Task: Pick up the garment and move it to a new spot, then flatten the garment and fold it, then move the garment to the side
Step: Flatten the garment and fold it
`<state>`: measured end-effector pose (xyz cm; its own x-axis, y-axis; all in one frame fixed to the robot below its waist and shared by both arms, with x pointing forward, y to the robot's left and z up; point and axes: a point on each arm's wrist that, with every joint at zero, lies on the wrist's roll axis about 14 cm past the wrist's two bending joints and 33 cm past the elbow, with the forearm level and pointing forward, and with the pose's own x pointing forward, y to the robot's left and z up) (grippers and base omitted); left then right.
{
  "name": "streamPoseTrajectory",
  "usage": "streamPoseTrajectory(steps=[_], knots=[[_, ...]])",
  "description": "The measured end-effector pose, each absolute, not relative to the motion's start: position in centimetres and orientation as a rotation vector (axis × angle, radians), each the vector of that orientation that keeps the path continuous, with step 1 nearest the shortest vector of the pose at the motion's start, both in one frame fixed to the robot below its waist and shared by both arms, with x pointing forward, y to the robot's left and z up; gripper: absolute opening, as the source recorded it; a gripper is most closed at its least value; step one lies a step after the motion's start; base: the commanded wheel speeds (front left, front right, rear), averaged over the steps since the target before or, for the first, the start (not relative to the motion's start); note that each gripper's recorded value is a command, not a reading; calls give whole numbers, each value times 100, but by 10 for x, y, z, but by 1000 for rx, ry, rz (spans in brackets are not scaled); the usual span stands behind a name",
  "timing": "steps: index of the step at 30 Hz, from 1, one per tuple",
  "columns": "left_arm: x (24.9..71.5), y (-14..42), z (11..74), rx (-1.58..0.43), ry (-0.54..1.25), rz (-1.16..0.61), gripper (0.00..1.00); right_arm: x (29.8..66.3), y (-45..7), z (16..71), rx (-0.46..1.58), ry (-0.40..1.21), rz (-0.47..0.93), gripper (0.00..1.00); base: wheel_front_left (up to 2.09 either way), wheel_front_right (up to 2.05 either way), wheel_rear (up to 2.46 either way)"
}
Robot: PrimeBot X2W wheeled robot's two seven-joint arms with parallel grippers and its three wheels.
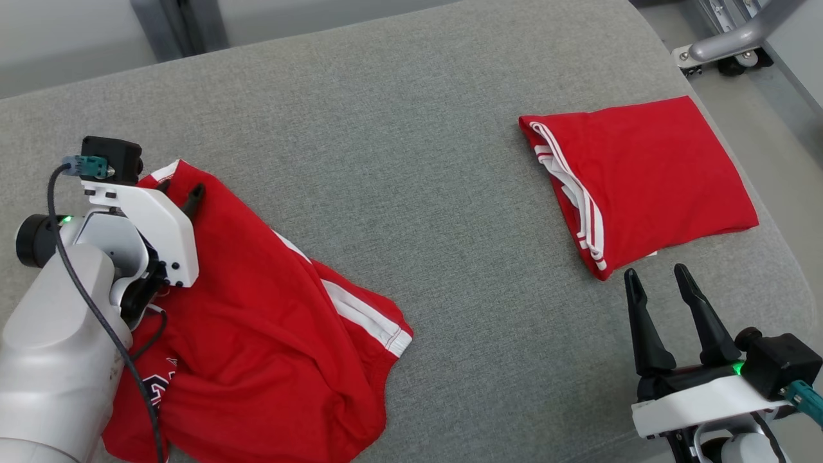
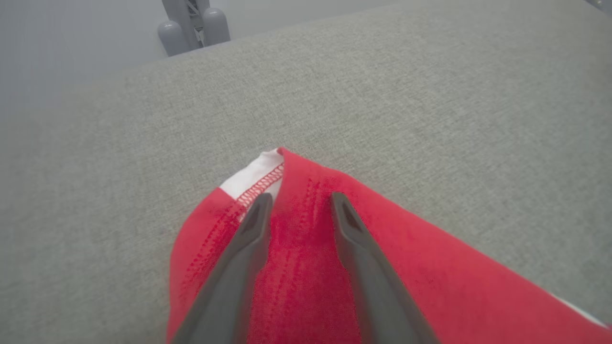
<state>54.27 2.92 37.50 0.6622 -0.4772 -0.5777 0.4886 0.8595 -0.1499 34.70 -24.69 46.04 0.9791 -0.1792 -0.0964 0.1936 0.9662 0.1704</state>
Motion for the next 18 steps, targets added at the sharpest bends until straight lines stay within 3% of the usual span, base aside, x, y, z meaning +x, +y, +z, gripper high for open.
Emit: streamPoseTrajectory(steps=[5, 18], knots=[[536, 24, 374, 19, 658, -568, 0, 353, -242, 459, 188, 75, -172, 100, 0, 0, 0], [540, -60, 501, -100, 219, -785, 0, 365, -236, 464, 200, 52, -144, 100, 0, 0, 0]])
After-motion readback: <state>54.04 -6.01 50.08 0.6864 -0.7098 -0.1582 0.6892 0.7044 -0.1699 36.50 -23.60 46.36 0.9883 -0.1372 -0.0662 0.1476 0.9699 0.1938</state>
